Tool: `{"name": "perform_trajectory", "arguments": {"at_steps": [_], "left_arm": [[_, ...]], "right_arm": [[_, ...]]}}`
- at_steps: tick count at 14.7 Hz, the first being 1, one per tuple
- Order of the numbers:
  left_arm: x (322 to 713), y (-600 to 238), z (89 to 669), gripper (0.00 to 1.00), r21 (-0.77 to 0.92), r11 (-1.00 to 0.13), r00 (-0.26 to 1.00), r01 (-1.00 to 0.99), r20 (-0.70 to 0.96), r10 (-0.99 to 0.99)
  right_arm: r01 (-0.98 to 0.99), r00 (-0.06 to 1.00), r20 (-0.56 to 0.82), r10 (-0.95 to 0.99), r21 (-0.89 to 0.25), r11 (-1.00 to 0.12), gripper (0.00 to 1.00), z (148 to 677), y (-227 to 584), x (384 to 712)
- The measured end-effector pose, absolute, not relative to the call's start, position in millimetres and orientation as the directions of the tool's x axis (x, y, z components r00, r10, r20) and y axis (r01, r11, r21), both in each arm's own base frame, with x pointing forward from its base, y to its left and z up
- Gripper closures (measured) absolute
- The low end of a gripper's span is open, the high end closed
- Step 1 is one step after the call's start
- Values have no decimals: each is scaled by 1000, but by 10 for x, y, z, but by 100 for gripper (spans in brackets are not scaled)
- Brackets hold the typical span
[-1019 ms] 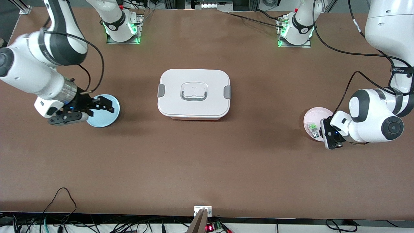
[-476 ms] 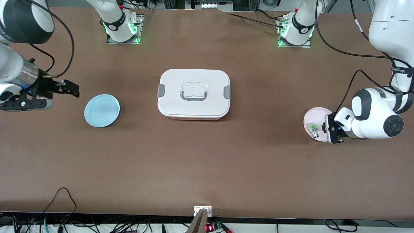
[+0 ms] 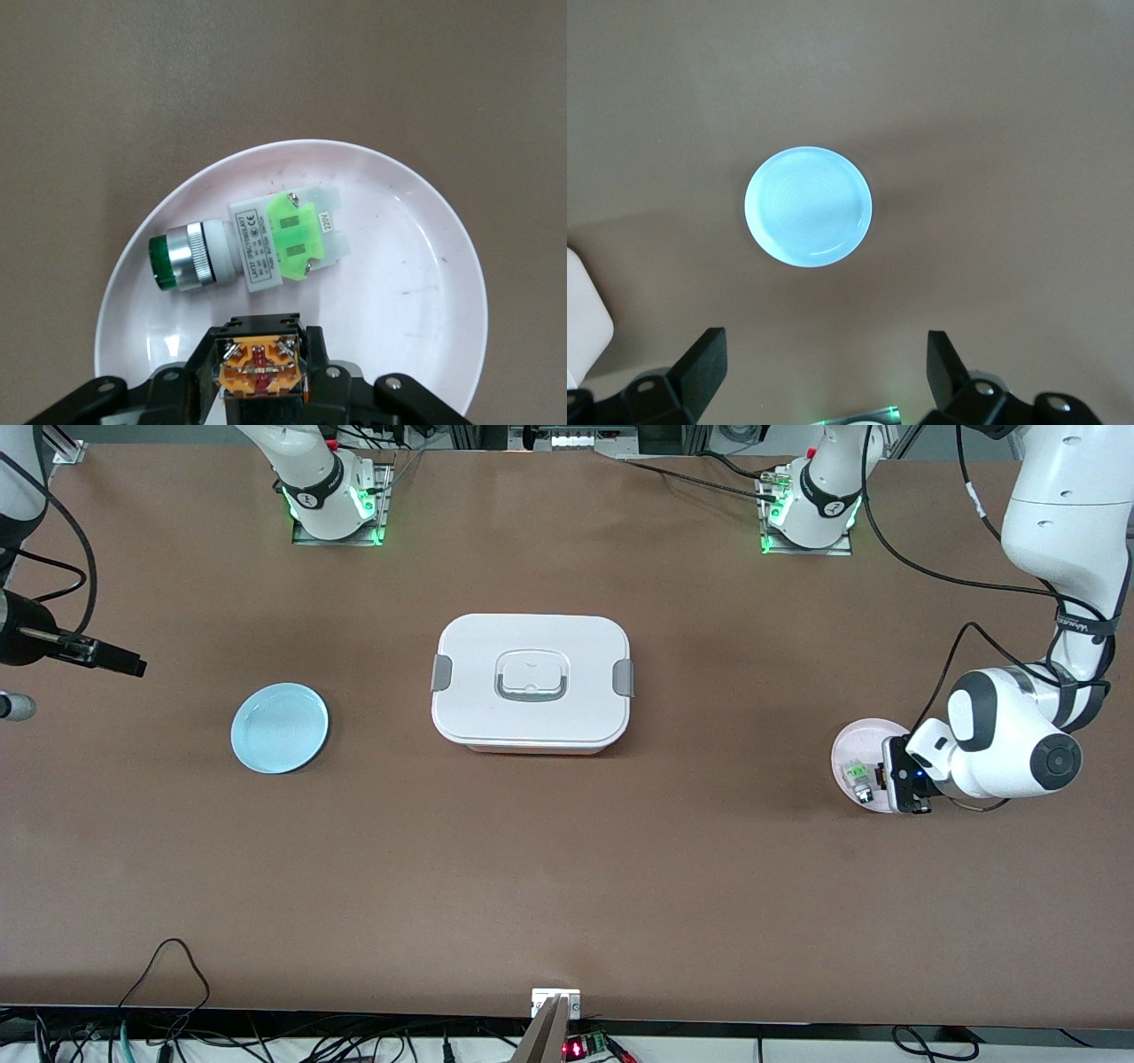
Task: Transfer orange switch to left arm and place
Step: 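Lower the orange switch into the pink dish with the left gripper, then open the left gripper and release the orange switch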
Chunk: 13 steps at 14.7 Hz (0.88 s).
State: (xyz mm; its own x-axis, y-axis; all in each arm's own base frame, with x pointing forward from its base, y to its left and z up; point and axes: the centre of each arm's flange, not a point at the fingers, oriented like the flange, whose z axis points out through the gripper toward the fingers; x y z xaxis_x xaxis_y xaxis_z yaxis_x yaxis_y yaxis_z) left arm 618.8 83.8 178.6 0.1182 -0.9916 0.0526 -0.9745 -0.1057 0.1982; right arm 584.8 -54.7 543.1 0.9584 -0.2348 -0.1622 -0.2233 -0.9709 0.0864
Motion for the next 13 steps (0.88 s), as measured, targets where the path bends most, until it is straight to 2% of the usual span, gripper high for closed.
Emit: {"name": "perform_trajectory", "arguments": {"at_steps": [2, 3, 9, 13], "left_arm": [[6165, 866, 1743, 58, 196, -107, 120, -975, 54, -991], [6158, 900, 1738, 53, 197, -105, 118, -975, 56, -992], [6208, 927, 1848, 1, 175, -58, 71, -983, 68, -995], [6283, 889, 2397, 0, 213, -94, 110, -973, 62, -992]], "right_arm": [[-216, 962, -154, -227, 85, -973, 0, 5419, -513, 5871], [-203, 966, -149, -213, 82, -976, 0, 5412, -508, 5875], [-84, 990, -106, -91, 60, -995, 0, 5403, -847, 5740], [-53, 996, -66, -57, 57, -997, 0, 5494, -664, 5604]]}}
